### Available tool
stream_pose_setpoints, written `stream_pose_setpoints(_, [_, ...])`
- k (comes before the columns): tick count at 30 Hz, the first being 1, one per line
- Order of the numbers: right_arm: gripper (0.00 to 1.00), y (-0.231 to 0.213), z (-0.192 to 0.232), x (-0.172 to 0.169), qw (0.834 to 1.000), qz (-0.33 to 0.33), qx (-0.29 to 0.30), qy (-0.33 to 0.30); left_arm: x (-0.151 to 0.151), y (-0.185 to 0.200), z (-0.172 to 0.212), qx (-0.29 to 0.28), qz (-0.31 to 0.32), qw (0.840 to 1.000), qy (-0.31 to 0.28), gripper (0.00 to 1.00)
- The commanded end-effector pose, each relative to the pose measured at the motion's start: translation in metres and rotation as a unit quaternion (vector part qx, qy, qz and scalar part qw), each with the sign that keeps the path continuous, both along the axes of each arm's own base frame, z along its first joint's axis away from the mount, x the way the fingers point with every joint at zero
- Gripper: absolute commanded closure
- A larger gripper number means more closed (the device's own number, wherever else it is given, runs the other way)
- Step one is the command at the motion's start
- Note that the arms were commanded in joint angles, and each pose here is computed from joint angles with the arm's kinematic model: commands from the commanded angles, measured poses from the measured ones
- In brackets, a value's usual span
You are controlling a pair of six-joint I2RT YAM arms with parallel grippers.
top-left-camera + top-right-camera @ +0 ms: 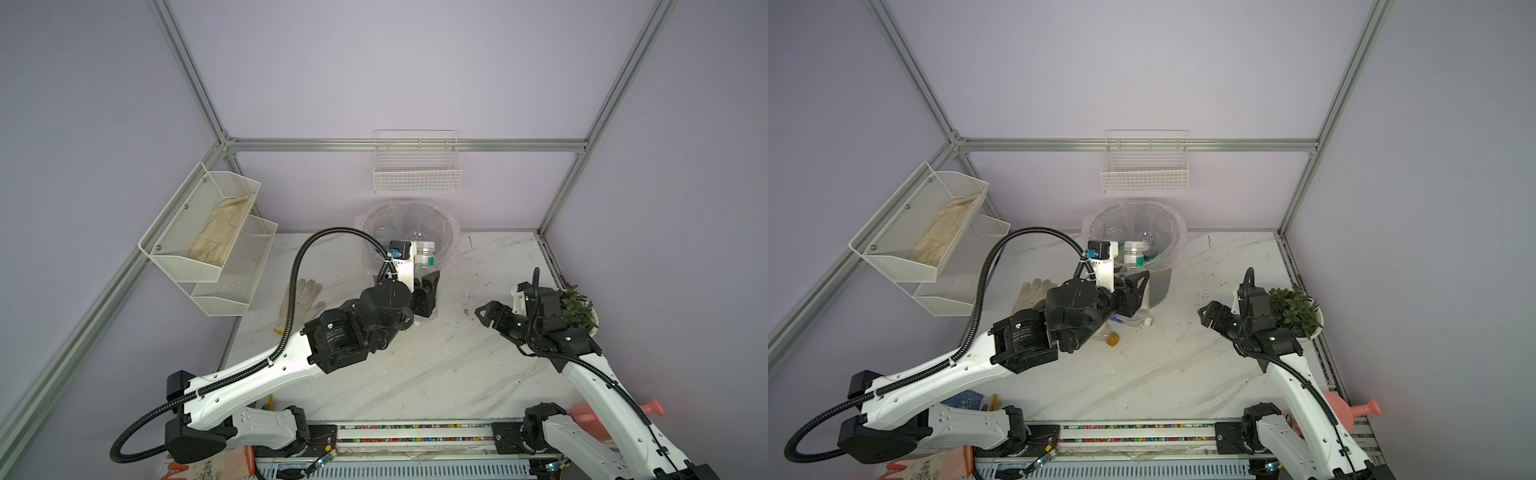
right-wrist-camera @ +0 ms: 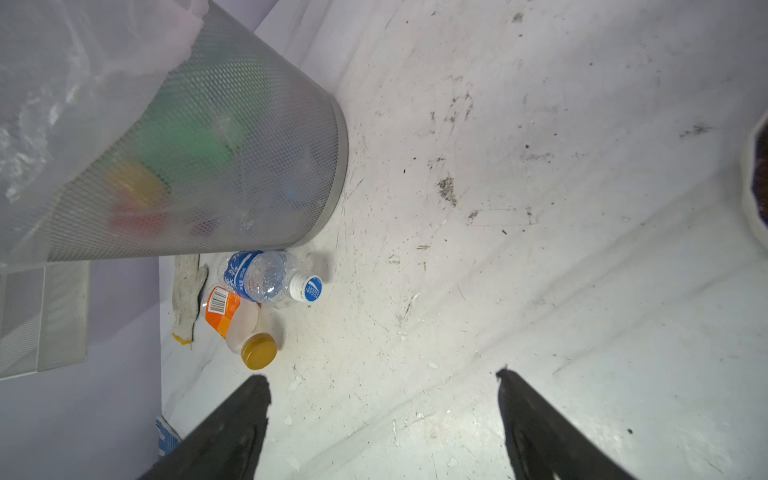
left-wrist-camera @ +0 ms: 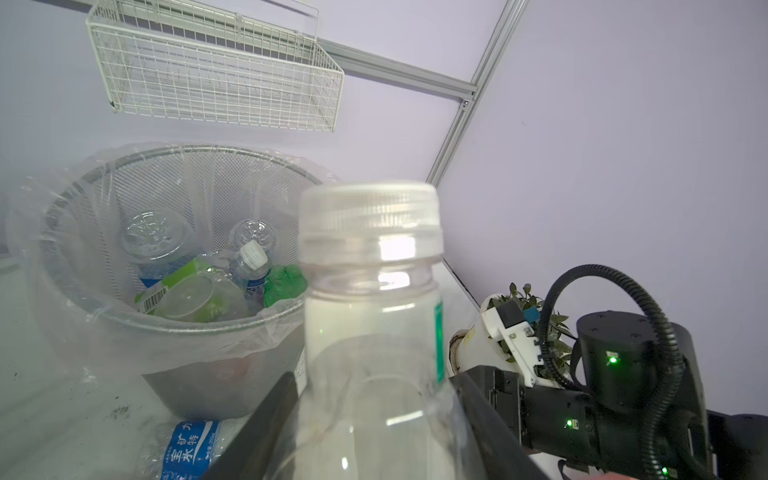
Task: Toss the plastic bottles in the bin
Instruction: 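Lift the green-capped bottle with the left gripper and carry it over the bin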
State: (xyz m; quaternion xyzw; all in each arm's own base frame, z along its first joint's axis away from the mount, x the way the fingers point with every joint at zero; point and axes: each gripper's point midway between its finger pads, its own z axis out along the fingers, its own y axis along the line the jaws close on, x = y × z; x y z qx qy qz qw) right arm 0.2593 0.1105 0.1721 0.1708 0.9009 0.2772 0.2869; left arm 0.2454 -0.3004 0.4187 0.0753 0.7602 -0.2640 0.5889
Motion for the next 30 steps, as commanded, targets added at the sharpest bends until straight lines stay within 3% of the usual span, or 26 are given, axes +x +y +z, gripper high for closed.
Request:
stream_pose_setpoints(1, [0.12, 0.007, 0.005, 0.009, 1.0, -0.018, 0.003, -0.016, 0.0, 0.02, 0.044, -0.031, 0.02, 0.998, -0.053, 0.59])
stream_pose_setpoints(14, [0.12, 0.038, -0.002, 0.003, 1.0, 0.006, 0.004, -0.01, -0.007, 0.038, 0.107, -0.004, 0.027, 0.987, -0.161, 0.59])
stream_pose_setpoints(30, [0.12, 0.072, -0.004, -0.006, 0.999, 0.044, 0.011, -0.016, -0.02, 0.07, 0.138, -0.007, 0.044, 0.975, -0.217, 0.6])
